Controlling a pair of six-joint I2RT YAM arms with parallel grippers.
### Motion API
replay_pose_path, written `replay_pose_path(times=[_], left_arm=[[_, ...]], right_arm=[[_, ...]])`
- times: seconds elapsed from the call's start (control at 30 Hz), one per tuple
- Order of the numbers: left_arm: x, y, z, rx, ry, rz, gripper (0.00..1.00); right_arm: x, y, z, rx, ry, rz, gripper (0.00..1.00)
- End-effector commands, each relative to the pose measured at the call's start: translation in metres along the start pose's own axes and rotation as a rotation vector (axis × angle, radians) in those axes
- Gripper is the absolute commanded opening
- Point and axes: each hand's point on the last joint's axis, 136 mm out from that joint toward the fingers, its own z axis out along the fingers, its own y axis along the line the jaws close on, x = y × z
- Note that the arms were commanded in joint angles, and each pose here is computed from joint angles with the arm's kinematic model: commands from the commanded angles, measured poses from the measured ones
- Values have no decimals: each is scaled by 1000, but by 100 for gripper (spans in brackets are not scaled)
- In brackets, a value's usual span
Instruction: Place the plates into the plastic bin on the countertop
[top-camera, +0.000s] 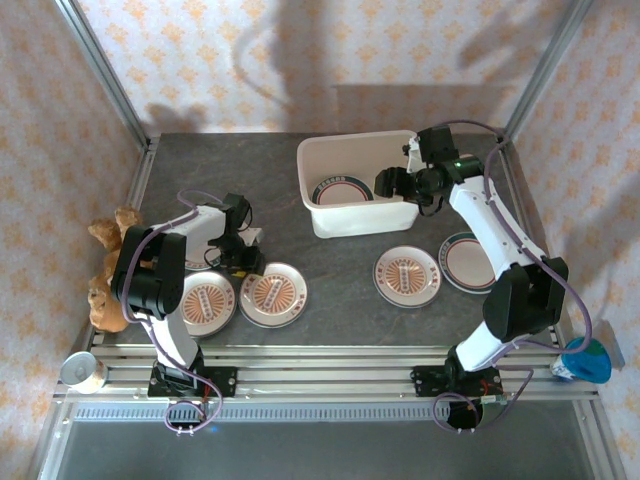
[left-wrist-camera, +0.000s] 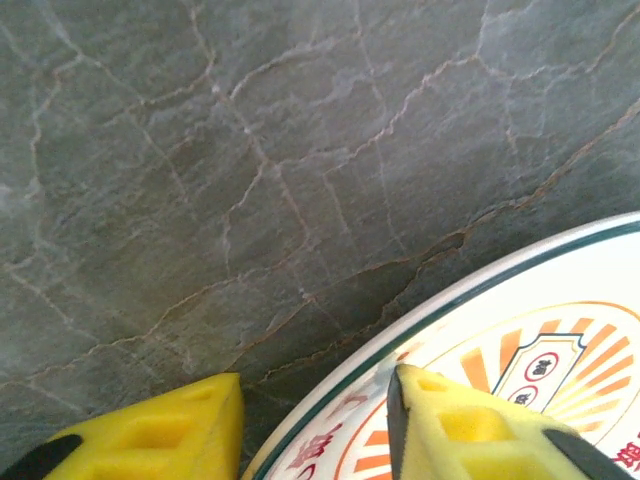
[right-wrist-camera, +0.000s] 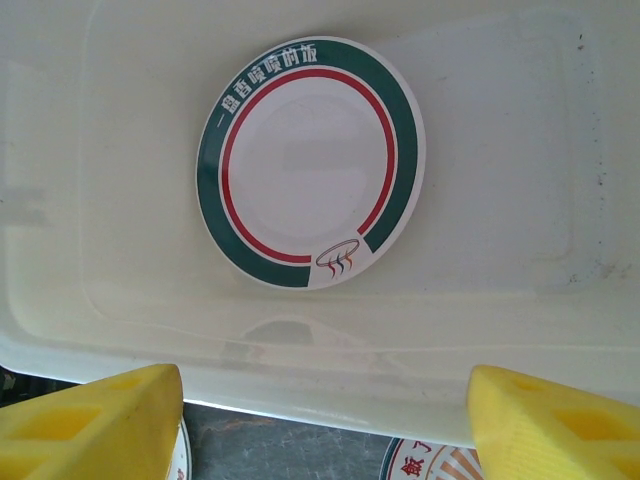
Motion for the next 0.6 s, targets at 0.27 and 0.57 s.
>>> replay_pose_path(times=[0.27, 0.57], left_arm=[[5, -11, 5, 35, 28, 13, 23], [-1, -21, -18, 57, -41, 11, 16]], right_arm=[[-2, -2, 5, 10, -14, -3, 75], [-5, -1, 3, 7, -24, -8, 74]])
